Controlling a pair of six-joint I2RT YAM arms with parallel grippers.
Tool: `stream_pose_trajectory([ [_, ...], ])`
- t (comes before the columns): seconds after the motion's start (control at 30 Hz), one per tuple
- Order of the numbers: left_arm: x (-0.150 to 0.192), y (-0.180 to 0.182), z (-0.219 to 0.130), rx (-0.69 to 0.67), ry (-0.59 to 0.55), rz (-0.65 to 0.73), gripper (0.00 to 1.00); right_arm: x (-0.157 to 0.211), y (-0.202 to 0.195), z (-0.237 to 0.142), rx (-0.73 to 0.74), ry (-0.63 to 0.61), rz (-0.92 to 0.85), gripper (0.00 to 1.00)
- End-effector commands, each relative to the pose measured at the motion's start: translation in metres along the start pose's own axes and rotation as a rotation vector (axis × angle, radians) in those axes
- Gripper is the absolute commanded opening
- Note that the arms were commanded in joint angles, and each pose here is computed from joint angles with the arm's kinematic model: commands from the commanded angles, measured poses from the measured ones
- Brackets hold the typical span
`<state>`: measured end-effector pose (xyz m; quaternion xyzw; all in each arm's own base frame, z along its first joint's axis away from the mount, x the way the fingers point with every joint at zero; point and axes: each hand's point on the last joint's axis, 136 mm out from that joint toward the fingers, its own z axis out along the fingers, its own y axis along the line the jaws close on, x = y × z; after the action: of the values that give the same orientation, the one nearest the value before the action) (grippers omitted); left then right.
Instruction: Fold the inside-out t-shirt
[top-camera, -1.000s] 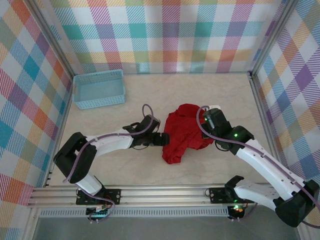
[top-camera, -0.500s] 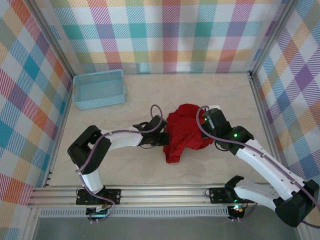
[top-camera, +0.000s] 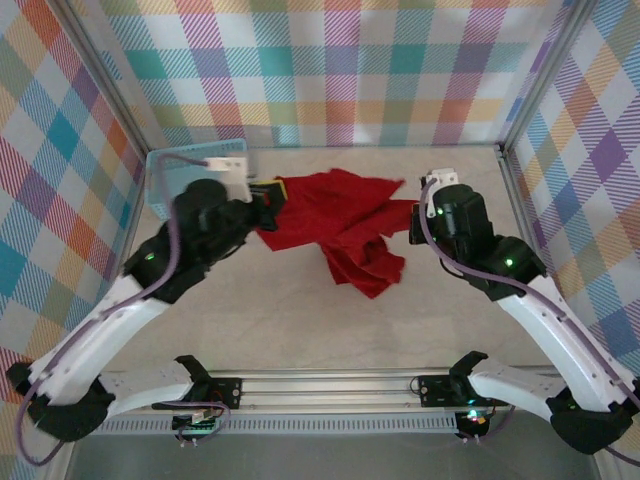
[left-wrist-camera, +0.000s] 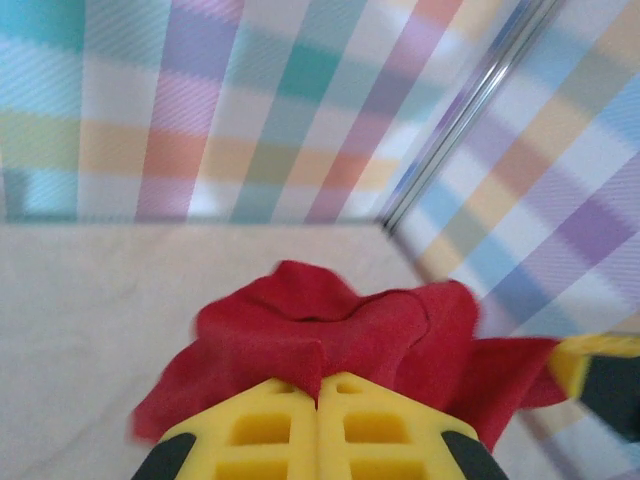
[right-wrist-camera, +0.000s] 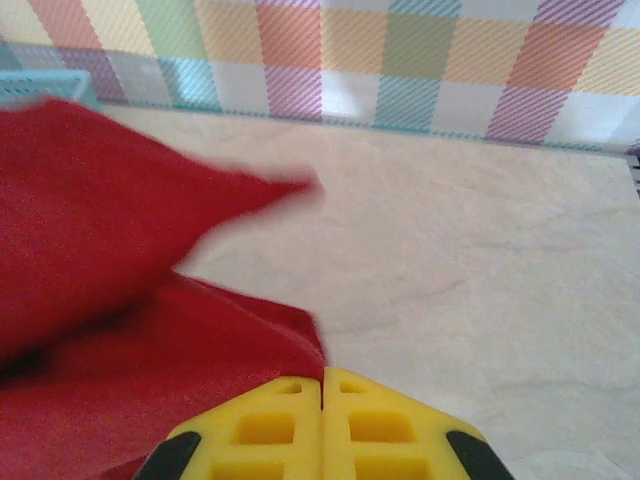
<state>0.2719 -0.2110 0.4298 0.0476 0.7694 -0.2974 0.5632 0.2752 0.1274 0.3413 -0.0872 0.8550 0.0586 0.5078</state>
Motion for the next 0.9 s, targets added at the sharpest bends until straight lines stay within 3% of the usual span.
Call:
stream_pose_trajectory([
  [0.0, 0.054, 0.023, 0.025, -0.092, 0.177, 0.052, 0.0, 0.02, 0.011, 0.01, -0.058, 0.052, -0.004, 0.0],
  [0.3, 0.153, 0.057, 0.068, -0.217, 0.451, 0.004, 0.0, 0.16, 0.037, 0.078, -0.126, 0.387, 0.074, 0.0],
  [0.5, 0.19, 0.102, 0.072, -0.415, 0.557, -0.009, 0.0, 0.194, 0.019, 0.088, -0.001, 0.49, 0.072, 0.0],
  [0.53, 0.195, 0.111, 0.069, -0.463, 0.581, 0.008, 0.04, 0.194, 0.015, 0.086, 0.02, 0.486, 0.073, 0.0],
  [0.67, 0.205, 0.14, 0.059, -0.625, 0.692, 0.189, 0.4, 0.202, 0.011, 0.078, 0.026, 0.487, 0.119, 0.0],
  [0.73, 0.203, 0.139, 0.06, -0.661, 0.731, 0.304, 0.49, 0.21, 0.015, 0.075, -0.003, 0.497, 0.158, 0.0],
  [0.8, 0.204, 0.11, 0.068, -0.574, 0.726, 0.403, 0.61, 0.218, 0.02, 0.073, -0.037, 0.508, 0.205, 0.0],
  [0.87, 0.211, 0.074, 0.077, -0.426, 0.717, 0.408, 0.72, 0.224, 0.021, 0.071, -0.048, 0.505, 0.242, 0.0],
])
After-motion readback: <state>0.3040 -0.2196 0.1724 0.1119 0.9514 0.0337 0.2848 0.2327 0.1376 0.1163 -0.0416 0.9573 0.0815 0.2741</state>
